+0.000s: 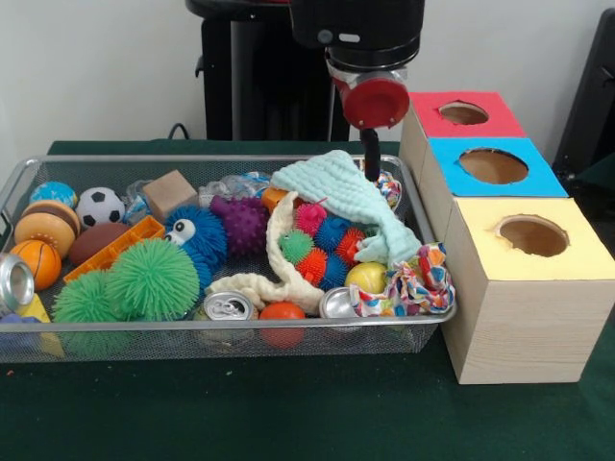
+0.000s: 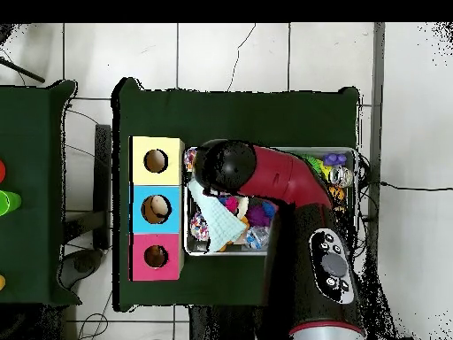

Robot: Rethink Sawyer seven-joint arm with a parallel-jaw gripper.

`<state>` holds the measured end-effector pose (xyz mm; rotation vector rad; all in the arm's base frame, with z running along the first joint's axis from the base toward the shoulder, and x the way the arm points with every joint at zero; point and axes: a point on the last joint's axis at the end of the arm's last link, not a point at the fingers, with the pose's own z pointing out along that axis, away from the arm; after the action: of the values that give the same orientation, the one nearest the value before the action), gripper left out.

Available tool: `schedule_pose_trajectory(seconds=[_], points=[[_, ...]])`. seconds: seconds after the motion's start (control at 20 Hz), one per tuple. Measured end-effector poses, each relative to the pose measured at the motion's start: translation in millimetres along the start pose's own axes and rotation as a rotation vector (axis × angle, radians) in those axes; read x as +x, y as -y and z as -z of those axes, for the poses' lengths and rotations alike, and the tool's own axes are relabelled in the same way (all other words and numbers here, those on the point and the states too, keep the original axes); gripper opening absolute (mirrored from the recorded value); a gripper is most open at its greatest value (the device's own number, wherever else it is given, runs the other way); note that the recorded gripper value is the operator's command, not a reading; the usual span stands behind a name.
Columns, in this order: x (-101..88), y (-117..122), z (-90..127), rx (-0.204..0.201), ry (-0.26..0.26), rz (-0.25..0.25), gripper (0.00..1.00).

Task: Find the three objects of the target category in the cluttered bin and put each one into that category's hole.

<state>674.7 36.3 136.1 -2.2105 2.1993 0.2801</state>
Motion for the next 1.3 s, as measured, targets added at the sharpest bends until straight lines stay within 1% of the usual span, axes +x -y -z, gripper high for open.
schedule_pose_trajectory(seconds=[0.15,0.25,0.45,0.7,1.05,1.3], points=[[-4.6,0,-10,-0.002,0.000,0.007,1.00],[-10.2,-2,-19,-0.018,0.004,0.013,1.00],[-18.5,-4,-27,-0.030,0.005,0.025,1.00],[-26.4,-6,-30,-0.036,0.006,0.035,1.00],[-28.3,-5,-29,-0.035,0.019,0.024,1.00],[-31.5,-5,-30,-0.036,0.019,0.028,1.00]])
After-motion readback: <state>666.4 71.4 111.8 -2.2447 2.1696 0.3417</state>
